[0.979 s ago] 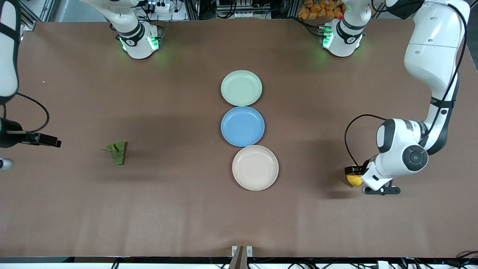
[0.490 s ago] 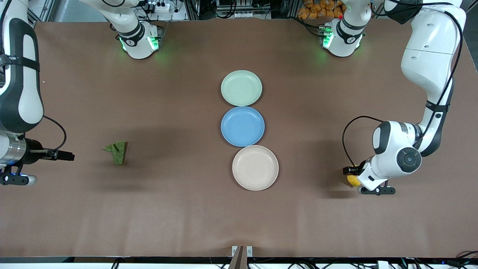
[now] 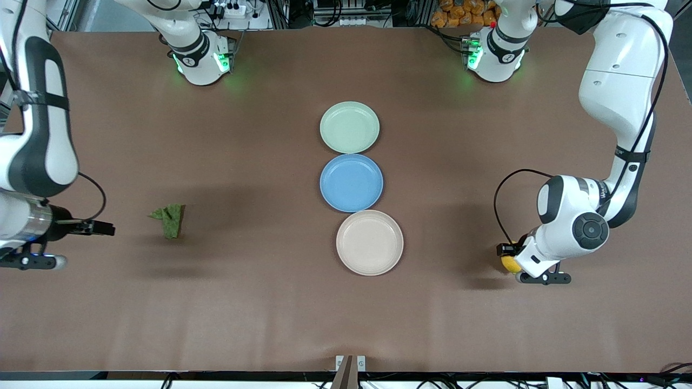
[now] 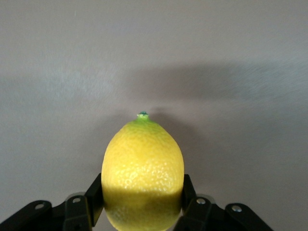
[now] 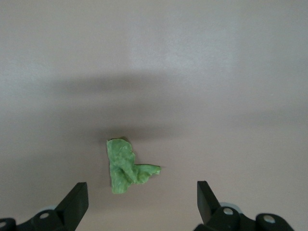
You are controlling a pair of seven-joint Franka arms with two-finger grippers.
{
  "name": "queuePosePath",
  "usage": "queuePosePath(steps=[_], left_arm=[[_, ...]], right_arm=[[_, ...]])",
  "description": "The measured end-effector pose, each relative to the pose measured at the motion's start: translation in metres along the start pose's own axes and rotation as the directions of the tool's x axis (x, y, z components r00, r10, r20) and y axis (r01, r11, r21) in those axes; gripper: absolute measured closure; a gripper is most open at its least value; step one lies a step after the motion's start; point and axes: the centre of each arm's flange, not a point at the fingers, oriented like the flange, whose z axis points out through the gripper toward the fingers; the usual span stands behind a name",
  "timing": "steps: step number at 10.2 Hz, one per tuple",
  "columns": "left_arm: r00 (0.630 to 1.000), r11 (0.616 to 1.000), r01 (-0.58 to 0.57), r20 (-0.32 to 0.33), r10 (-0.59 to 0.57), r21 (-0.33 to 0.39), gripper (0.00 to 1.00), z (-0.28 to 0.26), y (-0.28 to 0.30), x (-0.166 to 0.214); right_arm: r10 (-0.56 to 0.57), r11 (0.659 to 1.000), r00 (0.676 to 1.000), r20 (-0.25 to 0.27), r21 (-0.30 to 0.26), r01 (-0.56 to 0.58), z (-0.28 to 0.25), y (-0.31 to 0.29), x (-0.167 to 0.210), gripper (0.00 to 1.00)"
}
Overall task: Place lemon and lettuce in plates
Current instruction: 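Grasp the lemon with the left gripper while the right gripper grasps the lettuce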
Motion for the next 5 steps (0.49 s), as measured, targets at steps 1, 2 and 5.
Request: queuePosePath(steps=[1, 2, 5], left_arm=[[0.999, 1.0, -0.02, -0.033, 0.02, -0.002, 0.35, -0.02, 0.015, 0.005], [0.997, 0.999, -0.044, -0.065, 0.044, -0.002, 0.35, -0.043, 0.038, 0.006], [0.992, 0.998, -0.068, -0.112, 0.066, -0.011, 0.35, -0.102, 0.128, -0.008]], right_arm=[[-0.001, 1.0, 1.0, 0.007, 0.0, 0.001, 0.01, -0.001, -0.002, 0.0], [0.0, 1.0, 1.0, 0.001, 0.0, 0.0, 0.016, -0.001, -0.002, 0.0], [0.0, 1.0, 0.998, -0.059, -0.002, 0.0, 0.052, -0.006, -0.01, 0.0]])
